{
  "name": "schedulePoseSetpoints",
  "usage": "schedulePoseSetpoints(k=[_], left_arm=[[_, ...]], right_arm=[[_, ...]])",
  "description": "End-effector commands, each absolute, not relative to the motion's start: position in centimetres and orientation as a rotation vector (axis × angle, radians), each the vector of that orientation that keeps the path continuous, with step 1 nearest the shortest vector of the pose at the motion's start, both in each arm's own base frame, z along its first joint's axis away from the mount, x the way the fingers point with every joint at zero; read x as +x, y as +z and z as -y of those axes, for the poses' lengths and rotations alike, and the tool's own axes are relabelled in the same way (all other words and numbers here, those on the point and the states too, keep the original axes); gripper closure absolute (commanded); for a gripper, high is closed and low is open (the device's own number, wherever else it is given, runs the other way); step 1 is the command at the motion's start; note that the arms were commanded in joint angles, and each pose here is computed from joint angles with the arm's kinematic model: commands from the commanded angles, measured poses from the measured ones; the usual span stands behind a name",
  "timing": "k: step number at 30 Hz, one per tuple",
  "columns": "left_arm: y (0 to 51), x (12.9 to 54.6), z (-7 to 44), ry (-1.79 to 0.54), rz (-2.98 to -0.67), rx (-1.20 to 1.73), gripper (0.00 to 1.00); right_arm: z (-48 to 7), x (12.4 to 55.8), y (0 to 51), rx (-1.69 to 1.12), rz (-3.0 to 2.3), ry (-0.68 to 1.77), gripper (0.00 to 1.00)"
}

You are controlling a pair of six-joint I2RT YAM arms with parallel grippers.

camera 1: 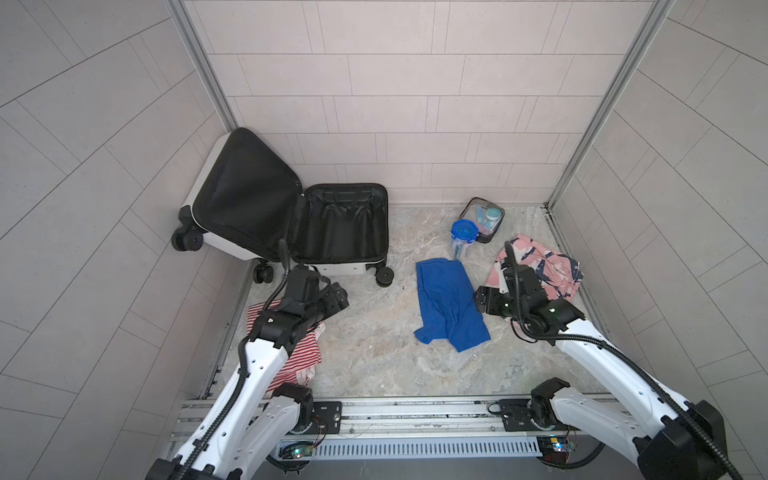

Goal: Pack the luggage
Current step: 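Move both grippers toward the folded blue t-shirt on the floor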

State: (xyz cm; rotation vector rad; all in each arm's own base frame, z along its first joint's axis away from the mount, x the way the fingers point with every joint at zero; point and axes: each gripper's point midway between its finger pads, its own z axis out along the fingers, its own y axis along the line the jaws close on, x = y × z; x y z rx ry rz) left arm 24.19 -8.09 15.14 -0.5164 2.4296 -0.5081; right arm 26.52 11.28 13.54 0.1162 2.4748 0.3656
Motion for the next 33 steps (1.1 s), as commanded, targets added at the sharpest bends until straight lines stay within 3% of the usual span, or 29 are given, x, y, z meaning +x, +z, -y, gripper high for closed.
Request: schedulePoseSetpoints(k=[1, 8, 23, 33], left_arm=[[13.7, 22.9, 9.3, -0.542, -2.427, -0.599, 0.14], [12.9, 22.8, 11.0, -0.584, -2.408, -0.603, 0.07], [13.3, 23.5, 11.2, -0.567, -2.404, -0.585, 0.07], [13.6, 23.7, 10.6, -0.524, -2.387, -0.586, 0.07]], right_arm=[[-12.2, 26.2, 12.0, 0.100, -2.517, 0.284, 0.13], [-14.8, 26.3, 7.8, 0.043, -2.614, 0.241, 0.11], [-22.6, 24.4, 3.7, -0.130, -2.716, 0.268, 0.12], [-27.5, 19.9, 3.2, -0.290, -2.755, 0.325, 0.14]])
